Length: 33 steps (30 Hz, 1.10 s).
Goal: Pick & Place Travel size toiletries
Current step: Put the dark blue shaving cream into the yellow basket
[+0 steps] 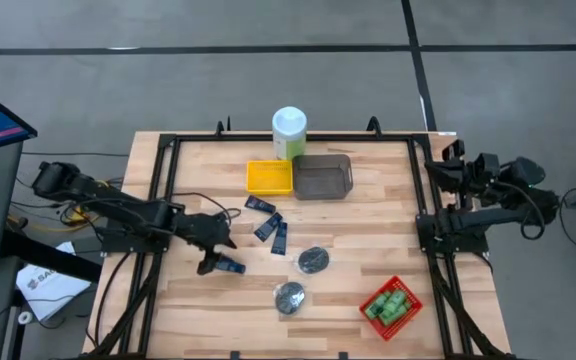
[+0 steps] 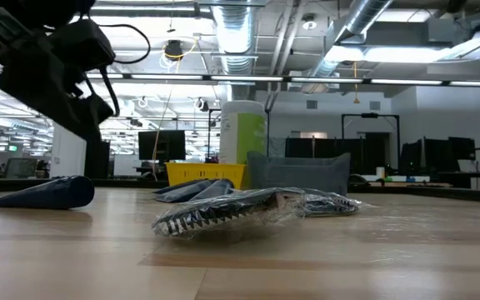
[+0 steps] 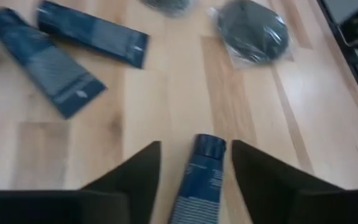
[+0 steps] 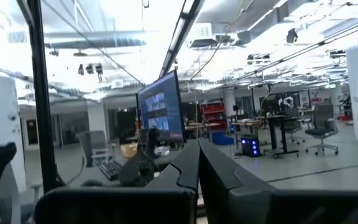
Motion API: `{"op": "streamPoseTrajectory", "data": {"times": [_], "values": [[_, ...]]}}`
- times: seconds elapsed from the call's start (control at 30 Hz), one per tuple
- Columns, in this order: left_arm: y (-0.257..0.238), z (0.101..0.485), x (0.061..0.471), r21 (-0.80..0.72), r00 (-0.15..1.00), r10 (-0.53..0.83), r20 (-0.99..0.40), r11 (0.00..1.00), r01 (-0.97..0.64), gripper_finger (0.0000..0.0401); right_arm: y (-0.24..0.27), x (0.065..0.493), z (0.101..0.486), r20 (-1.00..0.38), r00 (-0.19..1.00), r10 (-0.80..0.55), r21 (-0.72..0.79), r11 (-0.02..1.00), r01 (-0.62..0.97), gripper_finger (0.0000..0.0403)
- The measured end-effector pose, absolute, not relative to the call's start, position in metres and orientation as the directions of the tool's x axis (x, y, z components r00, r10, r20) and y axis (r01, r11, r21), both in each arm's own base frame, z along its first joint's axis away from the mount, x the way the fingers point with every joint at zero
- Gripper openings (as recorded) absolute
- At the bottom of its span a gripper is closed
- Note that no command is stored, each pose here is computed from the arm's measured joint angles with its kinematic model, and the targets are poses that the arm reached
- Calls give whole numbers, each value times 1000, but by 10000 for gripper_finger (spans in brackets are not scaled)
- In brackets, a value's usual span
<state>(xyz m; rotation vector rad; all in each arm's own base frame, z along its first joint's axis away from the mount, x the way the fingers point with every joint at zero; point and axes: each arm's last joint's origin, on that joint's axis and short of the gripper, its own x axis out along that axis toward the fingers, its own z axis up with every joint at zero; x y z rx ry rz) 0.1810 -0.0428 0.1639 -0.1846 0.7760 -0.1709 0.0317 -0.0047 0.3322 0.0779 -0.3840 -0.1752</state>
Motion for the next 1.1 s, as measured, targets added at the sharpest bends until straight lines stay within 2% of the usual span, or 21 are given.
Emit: {"op": "streamPoseTrajectory", "data": {"times": [0.2, 0.4, 0.8, 1.1], "values": [[-54, 152, 191, -236, 675, -262, -690, 963, 133, 301, -6, 23, 322, 401, 896, -188, 154, 979, 137, 1], [-59, 136, 196, -227, 627, -261, -734, 964, 136, 345, -6, 25, 318, 366, 911, -190, 133, 979, 151, 1], [-61, 117, 202, -204, 574, -248, -781, 969, 142, 329, -6, 29, 308, 271, 941, -204, 157, 974, 165, 1], [-61, 105, 206, -100, 558, -192, -808, 976, 192, 288, -6, 29, 307, 266, 941, -210, 191, 968, 162, 1]]}}
